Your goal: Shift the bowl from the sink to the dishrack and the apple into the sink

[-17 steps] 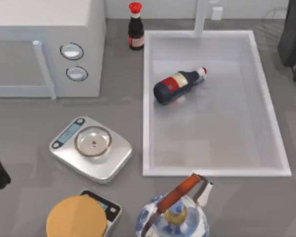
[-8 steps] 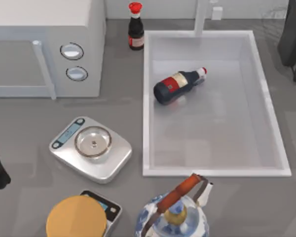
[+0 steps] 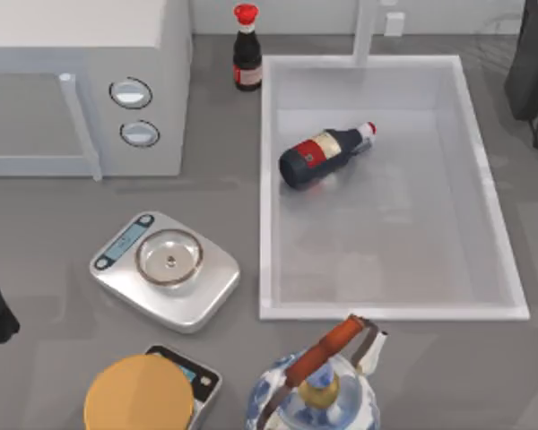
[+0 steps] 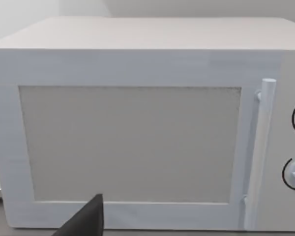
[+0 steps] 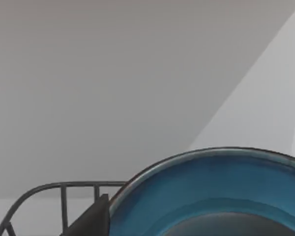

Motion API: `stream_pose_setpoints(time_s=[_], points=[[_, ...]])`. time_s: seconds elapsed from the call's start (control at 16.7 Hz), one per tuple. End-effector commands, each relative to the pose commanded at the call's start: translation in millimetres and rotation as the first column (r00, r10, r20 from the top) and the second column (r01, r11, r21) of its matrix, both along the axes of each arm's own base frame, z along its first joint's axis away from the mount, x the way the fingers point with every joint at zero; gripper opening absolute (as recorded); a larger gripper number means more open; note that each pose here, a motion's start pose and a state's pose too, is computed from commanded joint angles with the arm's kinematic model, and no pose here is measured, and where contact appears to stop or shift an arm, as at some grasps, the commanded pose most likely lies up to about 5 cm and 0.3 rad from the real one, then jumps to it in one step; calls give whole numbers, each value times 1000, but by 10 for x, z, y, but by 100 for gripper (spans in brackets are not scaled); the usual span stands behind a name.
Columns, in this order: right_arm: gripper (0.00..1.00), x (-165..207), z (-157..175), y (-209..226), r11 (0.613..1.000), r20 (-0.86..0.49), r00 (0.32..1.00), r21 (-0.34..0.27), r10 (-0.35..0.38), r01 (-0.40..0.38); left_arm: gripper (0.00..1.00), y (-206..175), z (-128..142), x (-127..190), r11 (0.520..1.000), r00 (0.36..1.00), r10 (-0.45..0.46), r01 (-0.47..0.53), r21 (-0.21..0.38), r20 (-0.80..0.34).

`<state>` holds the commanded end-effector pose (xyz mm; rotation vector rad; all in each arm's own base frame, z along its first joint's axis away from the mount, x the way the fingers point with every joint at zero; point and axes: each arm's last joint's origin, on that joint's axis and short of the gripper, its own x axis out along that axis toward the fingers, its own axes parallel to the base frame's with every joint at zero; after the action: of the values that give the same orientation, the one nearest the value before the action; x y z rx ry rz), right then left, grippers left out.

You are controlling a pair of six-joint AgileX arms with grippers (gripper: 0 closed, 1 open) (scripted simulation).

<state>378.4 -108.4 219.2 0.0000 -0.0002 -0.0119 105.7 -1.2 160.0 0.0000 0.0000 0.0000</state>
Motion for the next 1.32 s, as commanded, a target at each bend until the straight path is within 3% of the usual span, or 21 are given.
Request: stream_pose_setpoints(time_s=[0.36, 0.78, 1.08, 1.32], points=[[100, -360, 216, 246, 1000, -22, 1000, 5, 1, -1, 100, 0, 0, 0, 1000, 1000, 0, 0, 0, 0], [100, -1579, 547, 750, 1000, 31, 1000, -8, 1, 0, 100, 0, 0, 0, 1000, 1000, 0, 0, 0, 0], [100, -2398, 240, 974, 1000, 80, 997, -9, 4, -3, 100, 0, 0, 0, 1000, 1000, 0, 0, 0, 0], [100, -2677, -251, 1044, 1000, 50, 999, -2, 8, -8, 100, 0, 0, 0, 1000, 1000, 0, 0, 0, 0]])
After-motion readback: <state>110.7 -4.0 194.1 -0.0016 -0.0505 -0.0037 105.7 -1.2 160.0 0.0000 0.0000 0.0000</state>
